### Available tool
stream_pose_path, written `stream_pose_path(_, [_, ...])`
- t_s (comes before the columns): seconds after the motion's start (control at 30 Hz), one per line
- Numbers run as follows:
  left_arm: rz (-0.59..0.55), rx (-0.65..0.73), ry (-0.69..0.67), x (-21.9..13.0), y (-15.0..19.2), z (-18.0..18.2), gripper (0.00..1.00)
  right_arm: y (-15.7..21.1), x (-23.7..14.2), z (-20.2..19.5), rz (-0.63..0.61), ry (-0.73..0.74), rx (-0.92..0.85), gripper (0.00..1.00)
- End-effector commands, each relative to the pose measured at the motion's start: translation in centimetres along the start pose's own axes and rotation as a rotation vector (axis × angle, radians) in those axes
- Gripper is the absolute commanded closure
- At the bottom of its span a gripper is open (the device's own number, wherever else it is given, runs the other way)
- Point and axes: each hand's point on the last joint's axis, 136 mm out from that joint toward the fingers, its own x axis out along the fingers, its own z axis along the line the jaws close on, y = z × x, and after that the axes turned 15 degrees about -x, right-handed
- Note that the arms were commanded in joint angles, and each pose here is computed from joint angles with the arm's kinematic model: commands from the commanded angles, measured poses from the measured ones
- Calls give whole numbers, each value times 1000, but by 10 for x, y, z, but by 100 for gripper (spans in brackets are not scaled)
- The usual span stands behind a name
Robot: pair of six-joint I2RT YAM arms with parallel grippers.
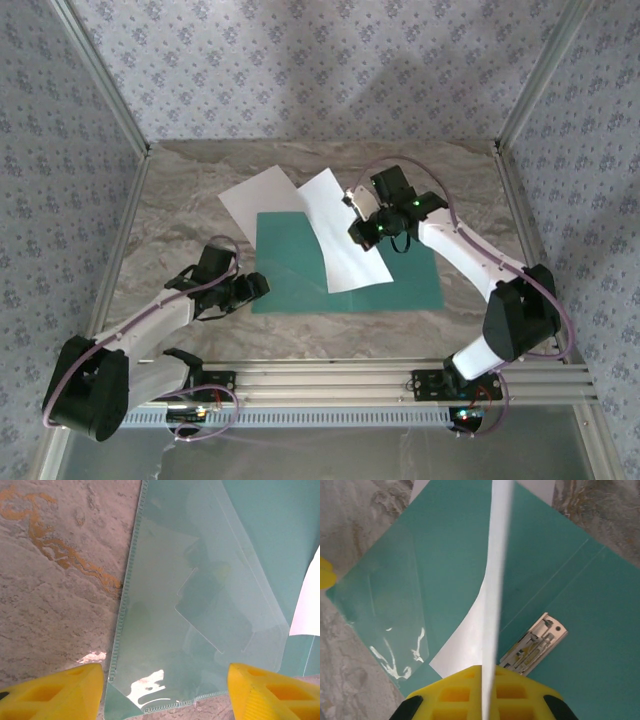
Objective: Put the files into the folder
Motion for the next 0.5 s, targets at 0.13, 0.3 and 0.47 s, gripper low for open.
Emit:
stream_pose_path(0.13, [-9, 18, 20, -6, -3, -9, 33, -10, -5, 7, -123, -106, 47, 100])
stream_pose_path(0.3, [-10, 15, 21, -6, -3, -10, 33, 1, 4, 5, -123, -121, 79, 100])
stream_pose_path(0.47, [-9, 14, 16, -6, -3, -8, 33, 5, 7, 3, -139, -133, 105, 100])
